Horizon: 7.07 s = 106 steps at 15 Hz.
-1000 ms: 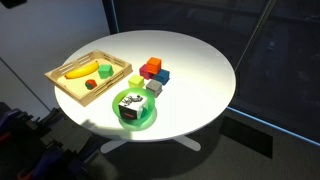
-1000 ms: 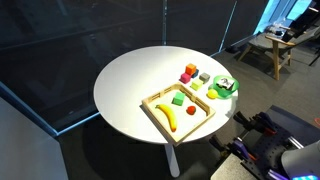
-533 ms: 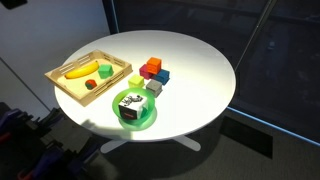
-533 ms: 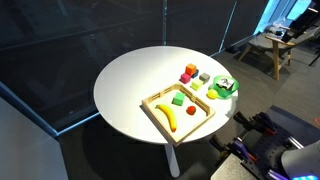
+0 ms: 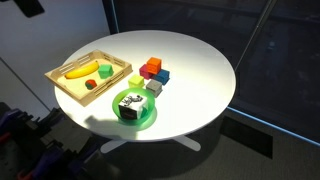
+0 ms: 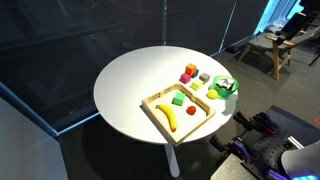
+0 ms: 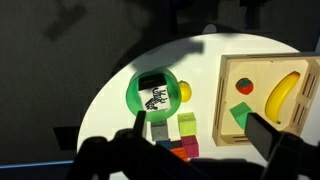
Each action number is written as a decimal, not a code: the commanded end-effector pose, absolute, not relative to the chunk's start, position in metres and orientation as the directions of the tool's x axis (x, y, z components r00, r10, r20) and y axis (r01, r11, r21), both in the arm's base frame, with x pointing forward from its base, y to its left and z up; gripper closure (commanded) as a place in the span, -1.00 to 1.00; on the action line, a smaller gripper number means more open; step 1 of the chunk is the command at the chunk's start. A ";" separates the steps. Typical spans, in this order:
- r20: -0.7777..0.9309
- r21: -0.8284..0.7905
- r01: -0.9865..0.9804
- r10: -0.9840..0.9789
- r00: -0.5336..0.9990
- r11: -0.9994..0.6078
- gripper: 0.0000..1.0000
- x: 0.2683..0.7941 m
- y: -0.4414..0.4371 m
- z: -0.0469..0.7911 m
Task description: Pick up the green block and put it on the orange block
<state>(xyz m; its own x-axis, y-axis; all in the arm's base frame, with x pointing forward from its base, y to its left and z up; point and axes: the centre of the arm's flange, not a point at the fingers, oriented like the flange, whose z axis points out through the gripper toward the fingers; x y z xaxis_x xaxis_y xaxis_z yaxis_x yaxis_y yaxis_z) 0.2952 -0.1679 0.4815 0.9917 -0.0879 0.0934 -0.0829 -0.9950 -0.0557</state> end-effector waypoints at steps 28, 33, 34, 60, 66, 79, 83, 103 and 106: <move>-0.066 -0.051 0.064 0.067 0.996 -0.997 -1.00 0.459 -0.052 0.362; -0.087 -0.046 0.061 0.064 0.994 -0.997 -1.00 0.462 -0.049 0.356; -0.087 -0.046 0.073 0.077 0.993 -0.996 -1.00 0.454 -0.049 0.351; 0.012 -0.048 0.160 0.159 0.987 -0.986 -1.00 0.476 -0.002 0.281; -0.017 -0.017 0.237 0.237 0.971 -0.971 -1.00 0.493 0.025 0.263; -0.060 0.049 0.435 0.433 0.900 -0.899 -1.00 0.548 0.075 0.221; -0.056 0.031 0.442 0.440 0.896 -0.896 -1.00 0.559 0.086 0.205; 0.000 -0.005 0.363 0.363 0.932 -0.932 -1.00 0.576 0.092 0.142; -0.005 -0.005 0.349 0.349 0.937 -0.937 -0.50 0.579 0.090 0.138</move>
